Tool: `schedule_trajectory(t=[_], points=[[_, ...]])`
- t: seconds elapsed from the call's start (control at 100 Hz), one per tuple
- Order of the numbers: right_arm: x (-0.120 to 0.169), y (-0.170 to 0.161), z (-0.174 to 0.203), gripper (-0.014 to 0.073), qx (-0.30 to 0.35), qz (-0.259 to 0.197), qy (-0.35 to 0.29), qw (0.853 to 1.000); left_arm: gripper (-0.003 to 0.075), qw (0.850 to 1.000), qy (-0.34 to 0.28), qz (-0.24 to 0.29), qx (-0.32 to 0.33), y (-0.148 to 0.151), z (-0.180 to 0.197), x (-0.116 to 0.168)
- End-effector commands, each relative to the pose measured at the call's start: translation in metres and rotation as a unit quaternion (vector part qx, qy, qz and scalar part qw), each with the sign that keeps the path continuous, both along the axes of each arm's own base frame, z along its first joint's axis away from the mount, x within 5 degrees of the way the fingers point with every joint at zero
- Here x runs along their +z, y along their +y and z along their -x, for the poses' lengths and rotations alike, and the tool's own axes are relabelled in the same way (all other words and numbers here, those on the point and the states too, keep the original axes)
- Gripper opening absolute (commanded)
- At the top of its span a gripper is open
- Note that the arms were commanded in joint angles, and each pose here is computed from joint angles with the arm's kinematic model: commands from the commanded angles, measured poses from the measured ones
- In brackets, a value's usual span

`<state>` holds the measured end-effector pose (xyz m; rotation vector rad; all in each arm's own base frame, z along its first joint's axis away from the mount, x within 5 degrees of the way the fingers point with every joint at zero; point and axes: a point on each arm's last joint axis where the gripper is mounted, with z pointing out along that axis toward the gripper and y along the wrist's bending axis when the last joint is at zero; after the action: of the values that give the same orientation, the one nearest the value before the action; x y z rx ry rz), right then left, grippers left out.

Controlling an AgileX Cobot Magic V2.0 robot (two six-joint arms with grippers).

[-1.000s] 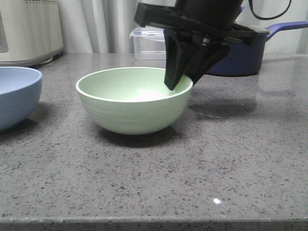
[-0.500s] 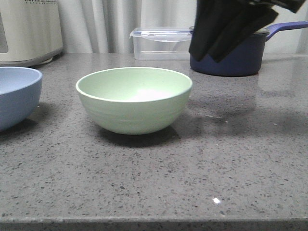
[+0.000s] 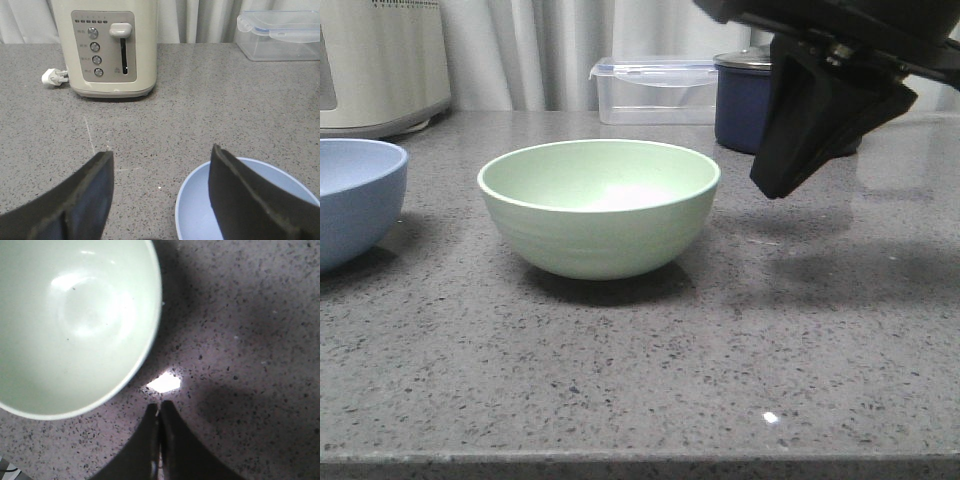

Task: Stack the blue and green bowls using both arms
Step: 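Release the green bowl and lift the right gripper away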

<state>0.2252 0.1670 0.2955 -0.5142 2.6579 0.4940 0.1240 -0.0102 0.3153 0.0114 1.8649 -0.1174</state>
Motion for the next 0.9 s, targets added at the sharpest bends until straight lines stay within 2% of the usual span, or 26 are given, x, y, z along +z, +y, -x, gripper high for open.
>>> schedule_trajectory(t=[0.0,0.31,0.63,0.89], points=[[0.015,0.0,0.001,-0.0067,-0.006,-0.031,-0.035,0.999,0.042,0.999,-0.052,0.005,0.003,0.0,-0.002,0.019],[0.012,0.003,0.001,-0.0068,-0.008,-0.042,-0.034,0.999,0.042,0.999,-0.052,0.005,0.003,0.0,-0.002,0.019],[-0.007,0.018,-0.006,-0.0068,0.001,-0.033,-0.013,0.999,0.042,0.999,-0.051,0.005,0.003,0.0,-0.002,0.019],[-0.007,0.02,-0.008,-0.0068,-0.004,-0.044,-0.018,0.999,0.042,0.999,-0.051,0.005,0.003,0.0,-0.002,0.019]])
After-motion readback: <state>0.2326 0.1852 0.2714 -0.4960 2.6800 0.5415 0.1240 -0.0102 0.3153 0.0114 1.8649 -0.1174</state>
